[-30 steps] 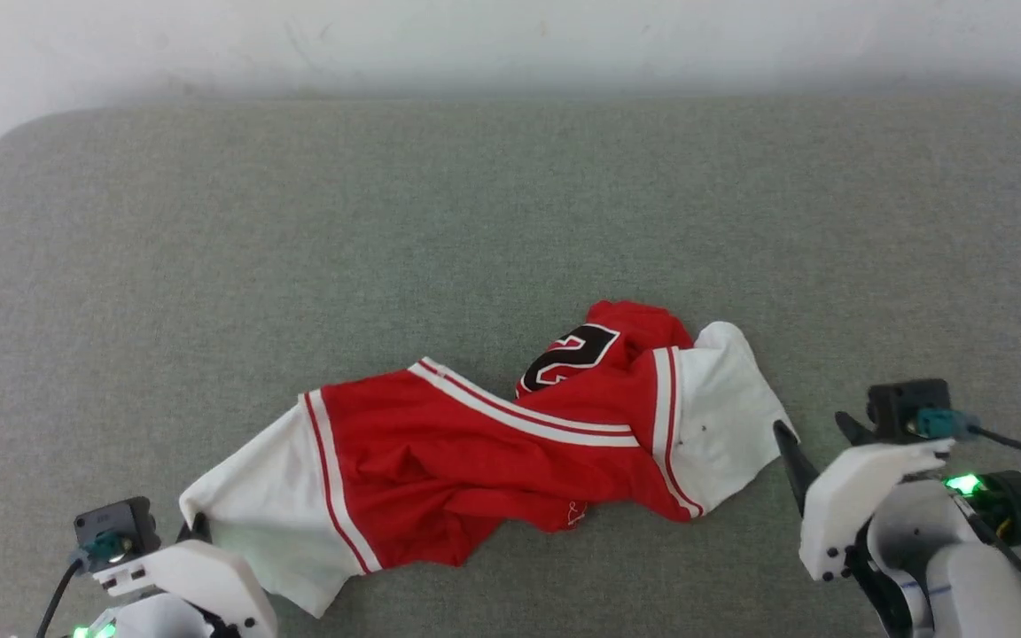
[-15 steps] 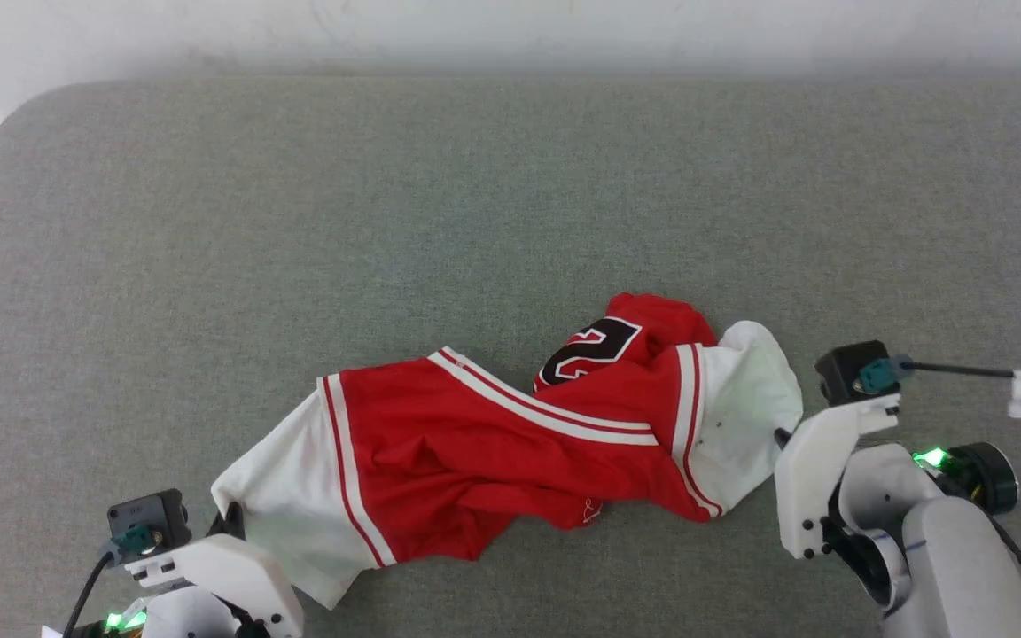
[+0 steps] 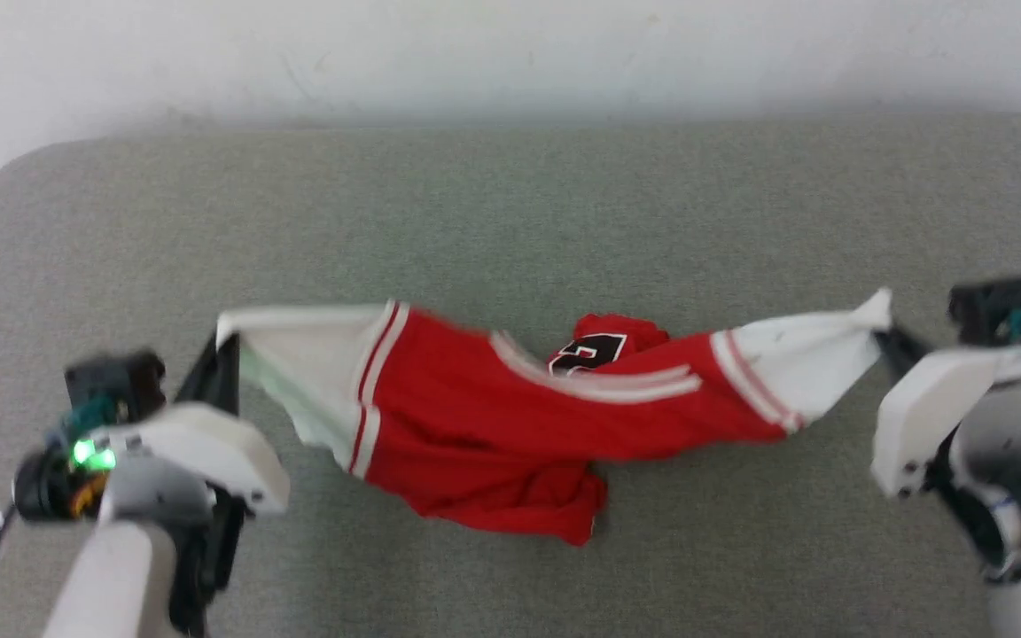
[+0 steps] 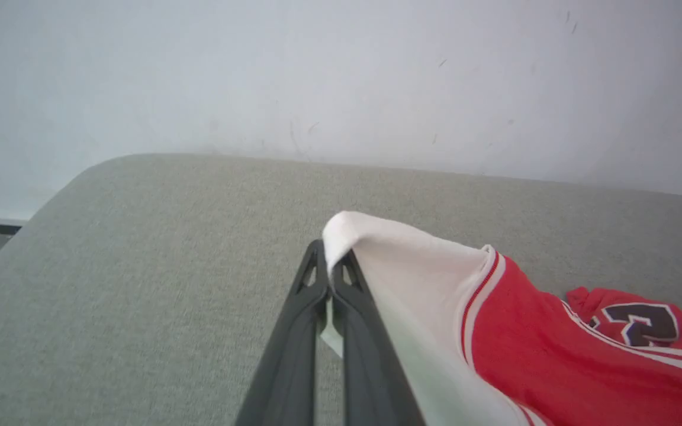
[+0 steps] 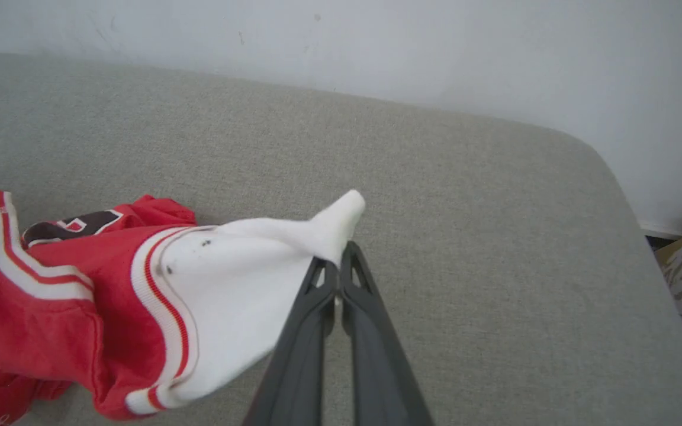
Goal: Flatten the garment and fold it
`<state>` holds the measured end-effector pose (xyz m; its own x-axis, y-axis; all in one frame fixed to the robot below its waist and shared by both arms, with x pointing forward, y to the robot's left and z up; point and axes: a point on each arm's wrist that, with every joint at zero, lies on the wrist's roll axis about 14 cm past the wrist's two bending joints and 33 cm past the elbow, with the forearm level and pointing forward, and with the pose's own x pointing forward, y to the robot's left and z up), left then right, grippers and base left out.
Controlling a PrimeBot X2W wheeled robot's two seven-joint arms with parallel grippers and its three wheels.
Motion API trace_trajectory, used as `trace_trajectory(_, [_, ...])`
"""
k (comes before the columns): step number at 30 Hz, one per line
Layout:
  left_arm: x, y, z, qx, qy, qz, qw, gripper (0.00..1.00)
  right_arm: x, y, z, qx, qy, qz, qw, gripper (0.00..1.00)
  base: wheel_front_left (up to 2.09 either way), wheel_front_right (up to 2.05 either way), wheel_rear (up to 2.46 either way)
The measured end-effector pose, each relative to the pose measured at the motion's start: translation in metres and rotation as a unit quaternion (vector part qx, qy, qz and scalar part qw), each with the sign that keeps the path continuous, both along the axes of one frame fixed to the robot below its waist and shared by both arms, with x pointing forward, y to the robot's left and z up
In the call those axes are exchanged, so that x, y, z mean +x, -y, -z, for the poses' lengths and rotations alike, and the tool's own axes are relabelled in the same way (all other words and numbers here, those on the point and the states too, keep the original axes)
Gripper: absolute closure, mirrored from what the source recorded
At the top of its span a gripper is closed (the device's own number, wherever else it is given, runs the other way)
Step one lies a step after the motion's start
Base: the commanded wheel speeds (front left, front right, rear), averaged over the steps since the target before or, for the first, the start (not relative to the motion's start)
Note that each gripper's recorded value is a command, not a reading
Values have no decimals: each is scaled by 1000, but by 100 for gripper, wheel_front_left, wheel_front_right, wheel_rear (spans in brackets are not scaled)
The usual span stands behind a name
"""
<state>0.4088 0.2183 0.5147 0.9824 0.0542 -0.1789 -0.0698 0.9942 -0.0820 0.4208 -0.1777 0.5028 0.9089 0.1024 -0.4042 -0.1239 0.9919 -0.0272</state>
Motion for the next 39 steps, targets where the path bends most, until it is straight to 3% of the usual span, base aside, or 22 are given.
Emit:
trace_trajectory(7, [77, 13, -99, 75, 105, 57, 990, 100, 66, 26, -86, -91, 62, -15, 994, 100, 0, 0, 0])
trace_trajectory(10, [112, 7, -136, 112, 141, 49, 982, 100, 98, 32, -119, -128, 87, -14, 988, 100, 0, 0, 0])
trace_trajectory(18, [191, 11, -198, 143, 230, 33, 962, 100, 176, 38, -176, -215, 156, -12, 964, 100, 0, 0, 0])
trace_trajectory(22, [217, 8, -232, 160, 290, 13, 943, 100, 207, 28, -222, -211, 235, -11, 949, 100, 0, 0, 0])
trace_trajectory(29, [246, -3, -258, 162, 368, -26, 915, 100, 240, 29, -266, -203, 333, 11, 921, 100, 0, 0, 0])
trace_trajectory(33, [260, -2, -252, 155, 380, -27, 911, 100, 253, 33, -266, -196, 353, 15, 915, 100, 0, 0, 0])
trace_trajectory(39, [282, 5, -179, 166, 294, 10, 941, 100, 270, 38, -201, -182, 291, 4, 939, 100, 0, 0, 0])
